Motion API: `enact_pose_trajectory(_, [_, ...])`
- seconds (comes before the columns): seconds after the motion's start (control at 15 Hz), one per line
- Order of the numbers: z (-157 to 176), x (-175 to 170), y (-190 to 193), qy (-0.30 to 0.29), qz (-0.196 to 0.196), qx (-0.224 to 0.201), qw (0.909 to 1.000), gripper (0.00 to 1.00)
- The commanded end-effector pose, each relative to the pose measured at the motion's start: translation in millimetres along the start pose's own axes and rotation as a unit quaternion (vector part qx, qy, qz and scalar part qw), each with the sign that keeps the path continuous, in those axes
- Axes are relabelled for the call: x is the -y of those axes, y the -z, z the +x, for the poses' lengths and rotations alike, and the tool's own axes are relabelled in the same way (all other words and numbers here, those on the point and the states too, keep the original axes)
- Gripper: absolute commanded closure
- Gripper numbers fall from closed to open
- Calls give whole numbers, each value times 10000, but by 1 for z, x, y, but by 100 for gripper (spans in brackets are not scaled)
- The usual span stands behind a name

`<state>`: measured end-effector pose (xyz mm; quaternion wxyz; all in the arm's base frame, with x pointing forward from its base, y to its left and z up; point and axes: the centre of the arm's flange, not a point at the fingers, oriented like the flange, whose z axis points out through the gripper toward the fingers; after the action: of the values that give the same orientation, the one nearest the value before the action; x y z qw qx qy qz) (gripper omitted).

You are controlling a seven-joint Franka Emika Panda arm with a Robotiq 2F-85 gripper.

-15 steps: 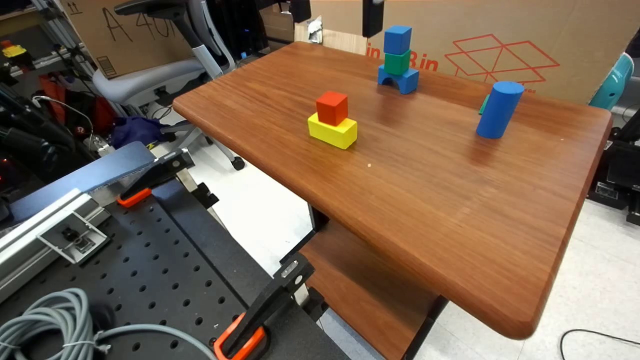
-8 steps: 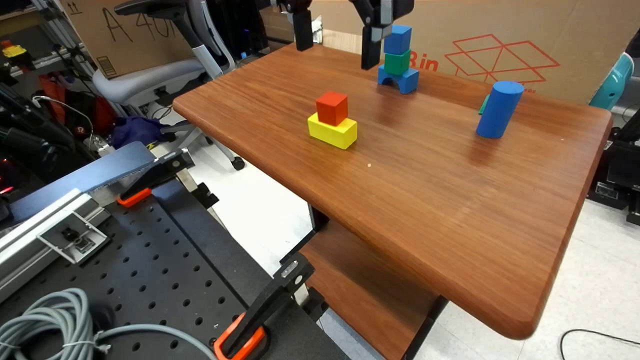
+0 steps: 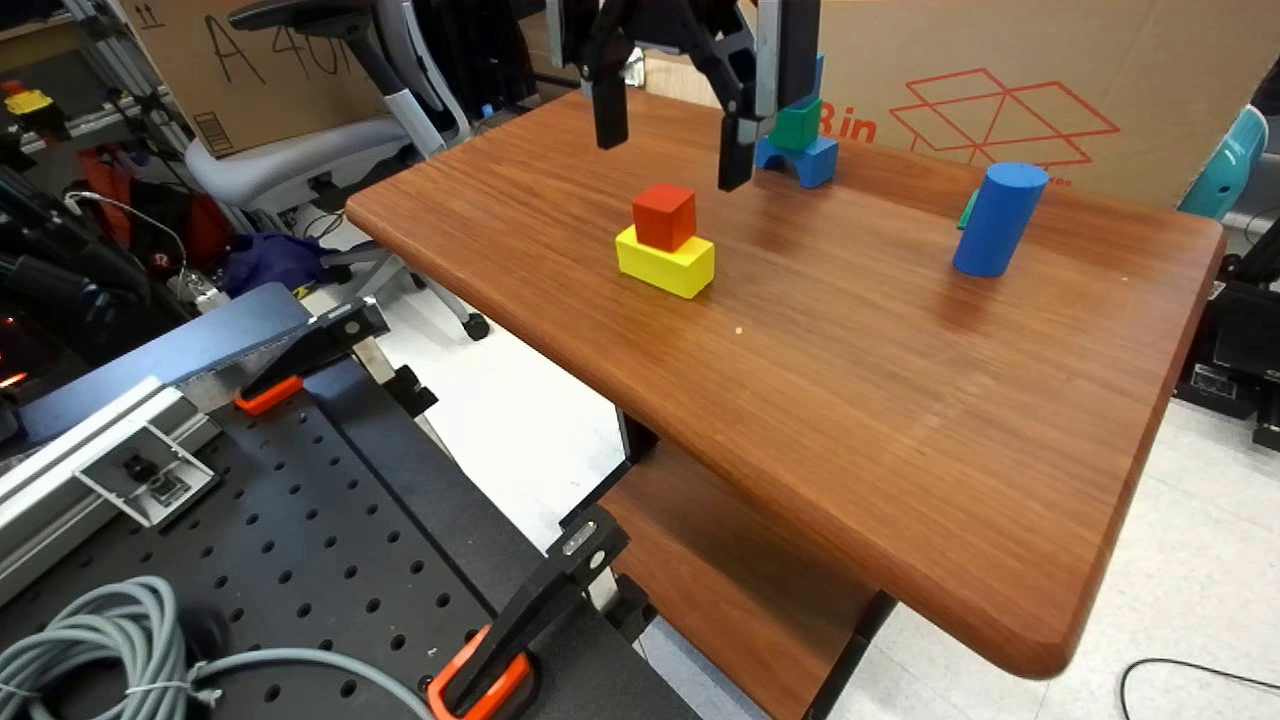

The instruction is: Move the orange cube to the table

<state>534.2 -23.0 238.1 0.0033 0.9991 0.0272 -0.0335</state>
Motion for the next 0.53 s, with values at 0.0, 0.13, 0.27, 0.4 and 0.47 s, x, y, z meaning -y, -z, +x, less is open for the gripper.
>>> enact_pose_trajectory(0.0, [13,-2,-13,77,-56,31,9999,0])
enact_pose_trajectory(0.13, [14,-2,-21,81,-71,110,9999,0])
enact_pose_trajectory(0.27, [15,-2,-27,82,-67,166,9998,0])
enact_pose_trajectory(0.4, [16,-2,-33,101,-81,226,9997,26])
enact_pose_trajectory(0.47, [15,-1,-34,114,-90,239,9996,32])
